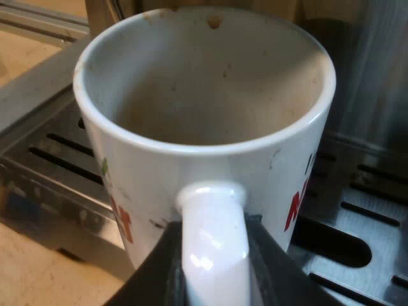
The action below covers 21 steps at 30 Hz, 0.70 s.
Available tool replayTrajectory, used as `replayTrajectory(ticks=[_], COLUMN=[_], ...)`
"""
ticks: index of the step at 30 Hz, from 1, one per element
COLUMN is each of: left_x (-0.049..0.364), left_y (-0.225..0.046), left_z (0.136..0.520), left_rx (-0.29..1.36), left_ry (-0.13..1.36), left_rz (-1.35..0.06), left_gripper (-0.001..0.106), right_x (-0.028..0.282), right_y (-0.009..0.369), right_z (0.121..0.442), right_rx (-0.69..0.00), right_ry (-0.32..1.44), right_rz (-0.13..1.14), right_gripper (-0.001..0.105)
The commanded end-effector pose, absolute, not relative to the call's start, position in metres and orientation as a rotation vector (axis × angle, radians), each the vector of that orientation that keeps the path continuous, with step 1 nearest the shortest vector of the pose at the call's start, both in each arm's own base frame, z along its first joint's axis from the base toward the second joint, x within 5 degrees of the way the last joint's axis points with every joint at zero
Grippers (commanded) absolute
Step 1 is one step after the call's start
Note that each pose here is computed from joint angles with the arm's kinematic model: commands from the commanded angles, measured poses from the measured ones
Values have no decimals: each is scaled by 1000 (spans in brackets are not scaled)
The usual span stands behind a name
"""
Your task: Place mug into machine
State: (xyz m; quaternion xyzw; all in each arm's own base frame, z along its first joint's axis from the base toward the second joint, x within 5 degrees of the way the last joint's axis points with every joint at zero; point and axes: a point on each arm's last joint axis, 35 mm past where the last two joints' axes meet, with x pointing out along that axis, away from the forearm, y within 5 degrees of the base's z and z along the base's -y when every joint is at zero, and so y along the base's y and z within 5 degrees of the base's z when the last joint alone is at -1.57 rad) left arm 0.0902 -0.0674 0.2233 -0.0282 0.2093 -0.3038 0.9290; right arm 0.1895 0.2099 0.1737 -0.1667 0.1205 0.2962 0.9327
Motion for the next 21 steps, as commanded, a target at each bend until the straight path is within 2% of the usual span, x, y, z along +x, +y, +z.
replayTrajectory(ticks=[1,6,9,10,11,13,14,21], left_x=[90,90,90,90,90,90,90,90], left_y=[-68,-68,-68,-68,-68,-68,-68,-68], left_z=[224,224,224,224,224,224,224,224], left_rx=[-64,-64,-64,-64,-64,-64,-64,-64], left_ry=[417,417,417,417,417,417,417,417], left_rz=[-632,-632,-632,-632,-632,-632,-632,-632], left_gripper=[82,82,82,82,82,82,82,82], right_x=[197,205,209,210,210,210,210,199], right_y=[219,228,232,233,233,233,233,240], right_z=[187,187,189,190,191,191,191,197], right_rx=[-300,-302,-298,-297,-296,-295,-292,-291], right_ry=[174,173,167,164,163,162,163,143], right_rz=[597,575,569,569,569,569,569,537], right_gripper=[0,2,20,32,37,56,61,63])
